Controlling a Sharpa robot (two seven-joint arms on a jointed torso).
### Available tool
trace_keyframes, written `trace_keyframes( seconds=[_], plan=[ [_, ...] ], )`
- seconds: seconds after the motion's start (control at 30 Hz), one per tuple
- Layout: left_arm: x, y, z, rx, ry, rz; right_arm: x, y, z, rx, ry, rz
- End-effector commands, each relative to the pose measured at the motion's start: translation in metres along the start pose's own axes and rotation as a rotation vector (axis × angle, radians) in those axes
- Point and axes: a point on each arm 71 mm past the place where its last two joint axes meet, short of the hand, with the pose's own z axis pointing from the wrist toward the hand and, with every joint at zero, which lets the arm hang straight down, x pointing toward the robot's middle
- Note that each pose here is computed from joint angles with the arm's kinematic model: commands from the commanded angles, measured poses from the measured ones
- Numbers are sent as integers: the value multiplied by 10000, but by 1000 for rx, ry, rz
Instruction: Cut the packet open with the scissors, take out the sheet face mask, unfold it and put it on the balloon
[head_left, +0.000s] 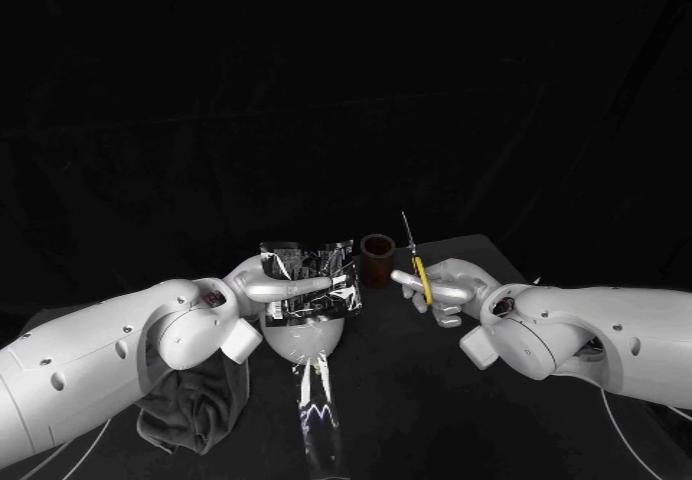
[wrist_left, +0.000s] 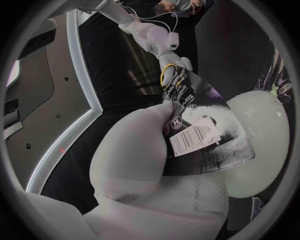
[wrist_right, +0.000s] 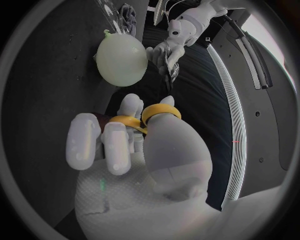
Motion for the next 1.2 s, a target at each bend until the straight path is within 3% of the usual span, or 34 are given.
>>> trace_keyframes(
  seconds=[0.03,0.27,0.57,0.8,1.0,1.2],
  plan=[
    [-25,-75,-37,103,-11,-200,-23,-7,12,-26,11,-2],
    [-104,-80,-180,174,-21,-333,-60,-126,65,-18,22,-54],
    [-199,24,-417,201,-62,-401,-33,-254,122,-8,52,-147],
    [-282,90,-638,206,-103,-417,7,-343,174,6,80,-293],
    [-344,122,-823,205,-128,-422,5,-384,199,14,72,-336],
    [-432,158,-994,201,-155,-421,16,-358,210,-20,35,-309]
  ],
)
